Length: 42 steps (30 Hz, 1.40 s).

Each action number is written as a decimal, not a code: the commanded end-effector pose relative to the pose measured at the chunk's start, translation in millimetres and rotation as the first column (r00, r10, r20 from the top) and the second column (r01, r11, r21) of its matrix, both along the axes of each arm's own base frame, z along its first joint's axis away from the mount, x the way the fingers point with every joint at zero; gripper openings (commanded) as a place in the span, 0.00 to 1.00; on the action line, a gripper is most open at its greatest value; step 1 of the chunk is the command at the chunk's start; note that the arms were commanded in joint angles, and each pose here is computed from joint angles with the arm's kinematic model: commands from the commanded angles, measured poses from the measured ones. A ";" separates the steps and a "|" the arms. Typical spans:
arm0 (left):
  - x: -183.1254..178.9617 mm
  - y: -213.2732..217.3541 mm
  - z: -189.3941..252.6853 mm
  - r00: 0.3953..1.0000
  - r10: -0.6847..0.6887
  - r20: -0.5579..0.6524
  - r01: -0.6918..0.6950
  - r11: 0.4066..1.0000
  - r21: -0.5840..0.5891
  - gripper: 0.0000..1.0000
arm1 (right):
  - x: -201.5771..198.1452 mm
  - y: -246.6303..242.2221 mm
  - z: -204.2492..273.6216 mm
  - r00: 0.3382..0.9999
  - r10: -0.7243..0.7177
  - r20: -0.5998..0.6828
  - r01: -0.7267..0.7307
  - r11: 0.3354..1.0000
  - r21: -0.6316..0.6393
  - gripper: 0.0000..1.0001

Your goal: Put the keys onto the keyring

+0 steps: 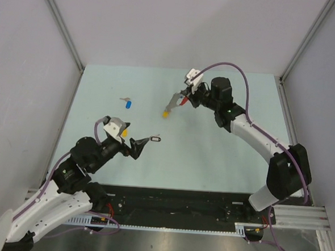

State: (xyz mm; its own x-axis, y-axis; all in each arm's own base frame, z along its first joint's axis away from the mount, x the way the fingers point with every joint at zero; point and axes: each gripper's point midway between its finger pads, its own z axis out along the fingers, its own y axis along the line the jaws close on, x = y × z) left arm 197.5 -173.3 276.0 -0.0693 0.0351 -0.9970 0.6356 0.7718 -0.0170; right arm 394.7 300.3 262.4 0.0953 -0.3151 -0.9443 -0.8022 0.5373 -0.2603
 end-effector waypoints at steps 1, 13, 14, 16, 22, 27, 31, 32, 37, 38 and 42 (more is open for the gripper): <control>13.2 36.4 2.2 0.978 0.207 0.003 -0.207 0.978 -0.025 1.00 | 46.1 -20.5 25.4 0.993 -0.103 0.058 0.098 0.992 0.082 0.00; 25.7 87.6 -2.7 0.881 0.461 -0.103 -0.472 0.872 -0.133 1.00 | -0.1 -64.1 -117.1 0.931 -0.237 -0.277 0.228 0.971 -0.067 0.00; 25.5 88.2 -2.1 0.881 0.462 -0.103 -0.473 0.871 -0.134 1.00 | -13.3 -71.4 -131.8 0.915 -0.256 -0.312 0.242 0.967 -0.082 0.00; 23.7 87.2 1.1 0.888 0.450 -0.095 -0.459 0.877 -0.140 1.00 | -26.8 -81.7 -144.8 0.880 -0.300 -0.369 0.288 0.953 -0.089 0.00; 23.1 95.3 2.8 0.877 0.472 -0.088 -0.480 0.865 -0.144 1.00 | -75.5 -105.5 -169.8 0.765 -0.375 -0.523 0.378 0.920 -0.108 0.19; 23.1 106.7 5.3 0.858 0.507 -0.082 -0.513 0.845 -0.150 1.00 | -100.3 -128.7 -165.5 0.682 -0.458 -0.571 0.475 0.870 -0.130 0.42; 21.8 112.6 10.8 0.850 0.522 -0.072 -0.525 0.830 -0.186 1.00 | -104.8 -155.7 -146.7 0.623 -0.541 -0.565 0.595 0.797 -0.106 0.57; 21.4 114.9 13.5 0.847 0.528 -0.066 -0.530 0.826 -0.193 1.00 | -105.2 -161.4 -141.7 0.603 -0.554 -0.573 0.625 0.775 -0.091 0.60; 17.6 128.1 22.4 0.820 0.570 -0.046 -0.566 0.797 -0.212 1.00 | -108.9 -205.9 -92.8 0.539 -0.666 -0.516 0.788 0.616 0.028 0.72; 16.4 132.2 26.1 0.810 0.585 -0.036 -0.576 0.784 -0.230 1.00 | -111.3 -212.2 -81.3 0.531 -0.678 -0.509 0.810 0.583 0.068 0.74; 1.8 152.7 41.1 0.769 0.639 -0.015 -0.601 0.716 -0.353 1.00 | -130.3 -251.5 -20.8 0.500 -0.743 -0.445 0.866 0.409 0.288 1.00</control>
